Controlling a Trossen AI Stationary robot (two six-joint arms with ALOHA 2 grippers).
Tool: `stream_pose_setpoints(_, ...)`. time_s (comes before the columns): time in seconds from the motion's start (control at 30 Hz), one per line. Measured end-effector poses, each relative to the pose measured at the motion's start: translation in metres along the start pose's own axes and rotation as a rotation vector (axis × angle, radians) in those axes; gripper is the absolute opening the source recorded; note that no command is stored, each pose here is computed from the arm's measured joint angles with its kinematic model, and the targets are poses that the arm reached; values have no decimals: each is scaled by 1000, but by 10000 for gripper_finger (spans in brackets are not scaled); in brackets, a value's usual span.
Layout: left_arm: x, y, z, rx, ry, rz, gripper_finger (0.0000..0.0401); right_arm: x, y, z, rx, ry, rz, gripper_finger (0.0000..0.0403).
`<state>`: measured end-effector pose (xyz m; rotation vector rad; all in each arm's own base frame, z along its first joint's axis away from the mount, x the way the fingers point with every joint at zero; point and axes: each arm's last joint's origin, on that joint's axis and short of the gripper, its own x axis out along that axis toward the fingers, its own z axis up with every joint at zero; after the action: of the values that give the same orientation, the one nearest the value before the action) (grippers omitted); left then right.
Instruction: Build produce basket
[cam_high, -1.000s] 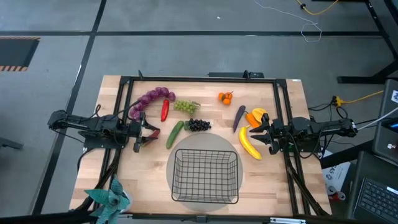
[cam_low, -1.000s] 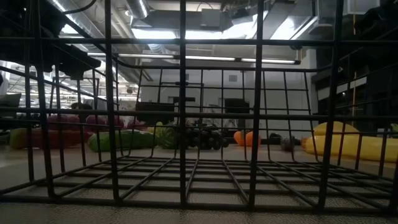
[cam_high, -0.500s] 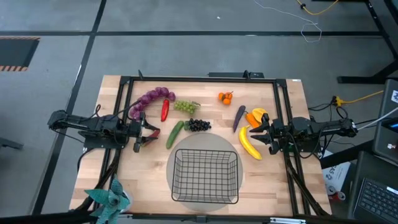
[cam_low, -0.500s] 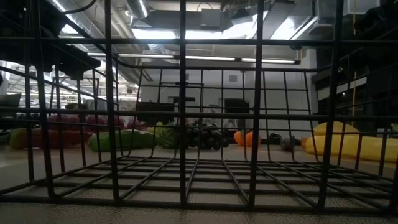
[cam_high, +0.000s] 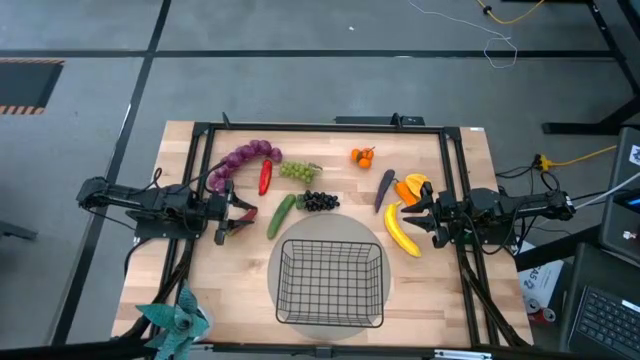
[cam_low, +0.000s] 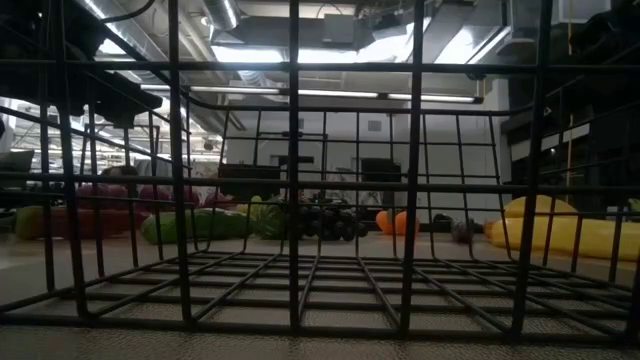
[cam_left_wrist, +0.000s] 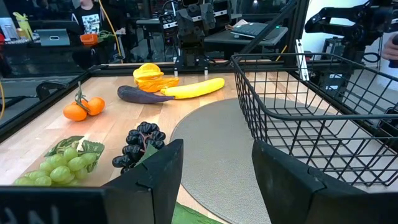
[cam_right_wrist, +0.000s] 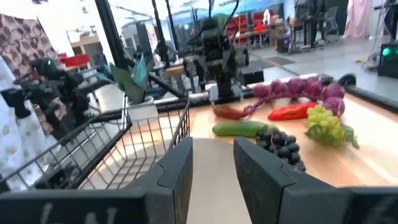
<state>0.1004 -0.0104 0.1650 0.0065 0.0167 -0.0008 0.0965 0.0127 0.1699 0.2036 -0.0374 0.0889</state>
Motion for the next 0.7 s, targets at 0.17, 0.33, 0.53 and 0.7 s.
stream_pose_setpoints(0.17,0,0,0,0,0,0,188,0,0,4,61,-47,-8,120)
stream_pose_setpoints(0.33,0,0,0,0,0,0,188,0,1,4,66,-37,23,119)
stream_pose_setpoints(0.53,0,0,0,0,0,0,188,0,2,6,169,-59,32,119)
stream_pose_setpoints(0.7,0,0,0,0,0,0,188,0,2,7,194,-64,34,119)
